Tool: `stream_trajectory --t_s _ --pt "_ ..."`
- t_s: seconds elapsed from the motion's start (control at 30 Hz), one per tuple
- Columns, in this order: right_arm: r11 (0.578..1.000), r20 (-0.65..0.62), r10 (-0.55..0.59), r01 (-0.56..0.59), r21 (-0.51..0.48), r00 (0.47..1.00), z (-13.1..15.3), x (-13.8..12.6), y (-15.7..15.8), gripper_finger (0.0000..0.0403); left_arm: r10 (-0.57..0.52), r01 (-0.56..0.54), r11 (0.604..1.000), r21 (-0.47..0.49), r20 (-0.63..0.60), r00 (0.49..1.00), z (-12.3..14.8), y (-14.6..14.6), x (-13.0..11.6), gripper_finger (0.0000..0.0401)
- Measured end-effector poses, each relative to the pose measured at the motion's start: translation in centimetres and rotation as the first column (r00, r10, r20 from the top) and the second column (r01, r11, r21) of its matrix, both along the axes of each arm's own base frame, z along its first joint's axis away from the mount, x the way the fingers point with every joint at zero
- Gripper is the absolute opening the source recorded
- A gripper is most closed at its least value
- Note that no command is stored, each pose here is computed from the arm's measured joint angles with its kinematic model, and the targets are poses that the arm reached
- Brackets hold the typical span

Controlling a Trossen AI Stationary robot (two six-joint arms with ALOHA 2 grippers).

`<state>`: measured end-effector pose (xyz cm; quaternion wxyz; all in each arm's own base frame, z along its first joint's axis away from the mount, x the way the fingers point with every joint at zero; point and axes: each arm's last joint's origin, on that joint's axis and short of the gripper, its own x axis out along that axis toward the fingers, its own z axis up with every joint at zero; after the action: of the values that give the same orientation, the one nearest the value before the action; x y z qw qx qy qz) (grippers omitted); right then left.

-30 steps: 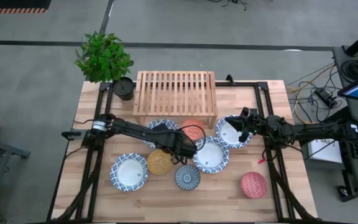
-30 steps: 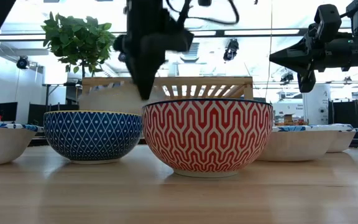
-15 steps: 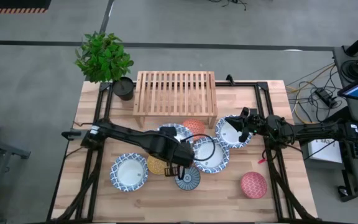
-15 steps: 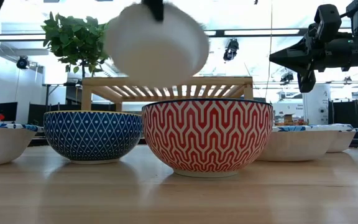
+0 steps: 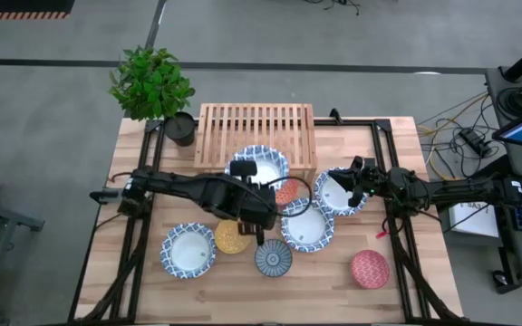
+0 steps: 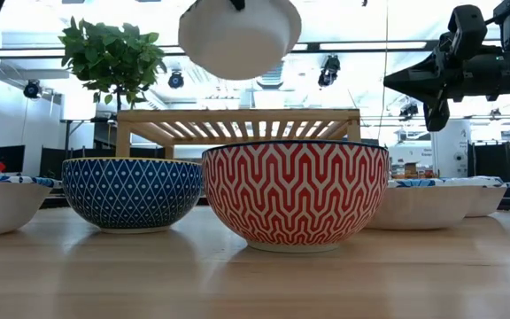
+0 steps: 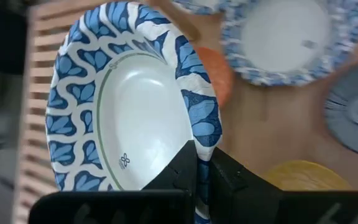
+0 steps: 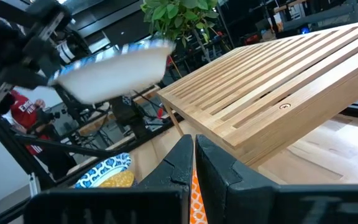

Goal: Place and stack bowls onto a shelf
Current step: Put the white blue patterned bowl on the shelf

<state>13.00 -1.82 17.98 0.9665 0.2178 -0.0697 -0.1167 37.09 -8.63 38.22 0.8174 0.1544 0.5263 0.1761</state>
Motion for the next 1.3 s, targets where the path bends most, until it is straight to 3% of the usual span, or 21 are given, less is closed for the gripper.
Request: stream_trajectory --t_s 0.17,0.47,0.8,1.3 --pt "1.000 -0.001 0.000 0.000 0.000 1.000 0.0 0.0 0.0 0.0009 0.038 -0.038 0.997 0.063 -0.003 0.999 0.2 2.2 0.3 0.0000" --pt "1.000 0.000 -0.001 0.001 0.000 1.000 0.0 0.0 0.0 0.0009 0.152 -0.148 0.985 0.090 -0.039 0.988 0.2 8.4 0.9 0.0000" --pt "1.000 -0.001 -0.001 0.001 0.000 1.000 0.0 0.0 0.0 0.0009 0.344 -0.344 0.939 0.015 -0.049 0.938 -0.4 15.4 0.4 0.0000" --pt "1.000 -0.003 -0.004 0.004 -0.009 1.000 0.0 0.0 0.0 0.0009 0.411 -0.407 0.911 0.066 -0.216 0.886 -4.8 17.8 0.1 0.0000"
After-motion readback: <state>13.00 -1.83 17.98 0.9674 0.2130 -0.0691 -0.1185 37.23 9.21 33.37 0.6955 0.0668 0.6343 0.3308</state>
